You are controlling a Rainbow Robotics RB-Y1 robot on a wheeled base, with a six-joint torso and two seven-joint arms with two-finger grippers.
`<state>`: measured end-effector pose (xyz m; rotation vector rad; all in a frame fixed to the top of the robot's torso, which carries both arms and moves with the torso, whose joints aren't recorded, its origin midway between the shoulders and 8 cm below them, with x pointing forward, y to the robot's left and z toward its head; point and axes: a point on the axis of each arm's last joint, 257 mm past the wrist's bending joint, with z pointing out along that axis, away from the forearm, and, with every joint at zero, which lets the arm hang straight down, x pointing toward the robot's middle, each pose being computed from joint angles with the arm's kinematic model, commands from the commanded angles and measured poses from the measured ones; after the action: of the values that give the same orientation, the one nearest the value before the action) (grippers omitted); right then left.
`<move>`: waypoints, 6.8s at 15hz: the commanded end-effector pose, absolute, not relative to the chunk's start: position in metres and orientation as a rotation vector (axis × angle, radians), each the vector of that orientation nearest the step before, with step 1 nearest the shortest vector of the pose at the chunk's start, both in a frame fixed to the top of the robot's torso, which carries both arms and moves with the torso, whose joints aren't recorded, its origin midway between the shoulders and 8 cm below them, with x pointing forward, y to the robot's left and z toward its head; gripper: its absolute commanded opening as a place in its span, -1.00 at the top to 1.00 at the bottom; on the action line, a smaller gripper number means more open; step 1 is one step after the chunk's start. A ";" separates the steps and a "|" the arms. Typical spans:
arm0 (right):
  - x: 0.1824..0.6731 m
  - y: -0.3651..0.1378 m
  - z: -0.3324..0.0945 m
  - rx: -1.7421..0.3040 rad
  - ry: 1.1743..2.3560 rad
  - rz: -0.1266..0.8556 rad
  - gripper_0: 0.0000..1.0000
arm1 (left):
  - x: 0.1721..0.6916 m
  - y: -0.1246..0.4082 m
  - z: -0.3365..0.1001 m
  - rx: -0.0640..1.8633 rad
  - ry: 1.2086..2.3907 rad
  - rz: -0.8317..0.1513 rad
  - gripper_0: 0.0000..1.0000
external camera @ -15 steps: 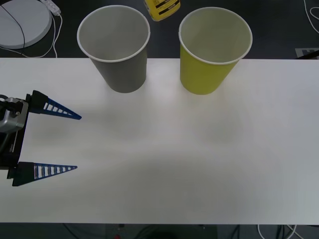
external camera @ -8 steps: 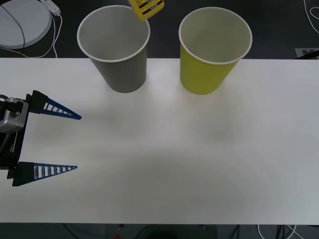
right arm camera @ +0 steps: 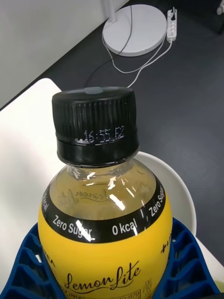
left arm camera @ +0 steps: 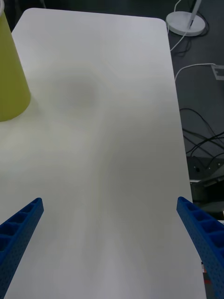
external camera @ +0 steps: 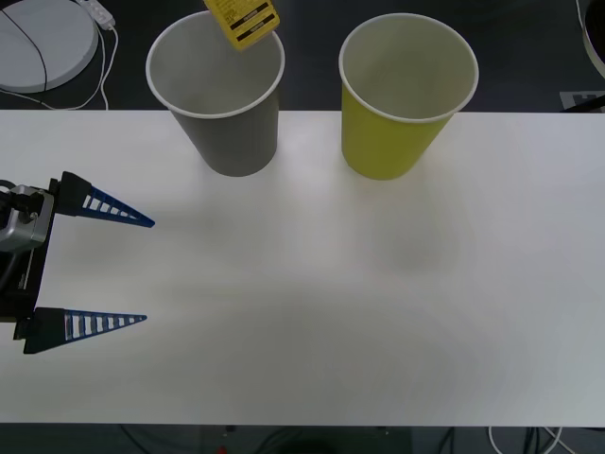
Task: Put the can into the green bin and the plastic bottle into the gray bin
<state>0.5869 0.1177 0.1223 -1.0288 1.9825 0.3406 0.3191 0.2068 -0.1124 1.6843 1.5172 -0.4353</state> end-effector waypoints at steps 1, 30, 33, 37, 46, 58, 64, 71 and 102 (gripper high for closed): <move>0.589 0.125 0.117 -1.029 1.982 0.326 1.00 | 0.319 0.207 -0.112 1.684 1.517 -0.435 -1.00; 0.596 0.125 0.117 -1.087 1.910 0.309 -1.00 | 0.319 0.207 -0.112 1.684 1.517 -0.435 -1.00; 0.590 0.119 0.113 -1.112 1.902 0.350 -1.00 | 0.319 0.207 -0.112 1.684 1.517 -0.435 -1.00; 0.578 0.104 0.110 -1.167 1.878 0.390 -1.00 | 0.319 0.207 -0.112 1.684 1.517 -0.435 -1.00; 0.549 0.063 0.090 -1.288 1.794 0.484 -1.00 | 0.319 0.207 -0.112 1.684 1.517 -0.435 -1.00; 0.493 -0.012 0.046 -1.366 1.654 0.525 -1.00 | 0.319 0.207 -0.112 1.684 1.517 -0.435 -1.00; 0.461 -0.055 0.021 -1.426 1.530 0.526 -1.00 | 0.319 0.207 -0.112 1.684 1.517 -0.435 -1.00; 0.413 -0.093 -0.010 -1.423 1.485 0.504 -1.00 | 0.319 0.207 -0.112 1.684 1.517 -0.435 -1.00; 0.299 -0.185 -0.094 -1.574 1.306 0.633 -1.00 | 0.319 0.207 -0.112 1.684 1.517 -0.435 -1.00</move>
<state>0.2985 -0.1849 -0.0932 -1.5752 1.3029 0.6315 0.3191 0.2069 -0.1124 1.6844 1.5172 -0.4351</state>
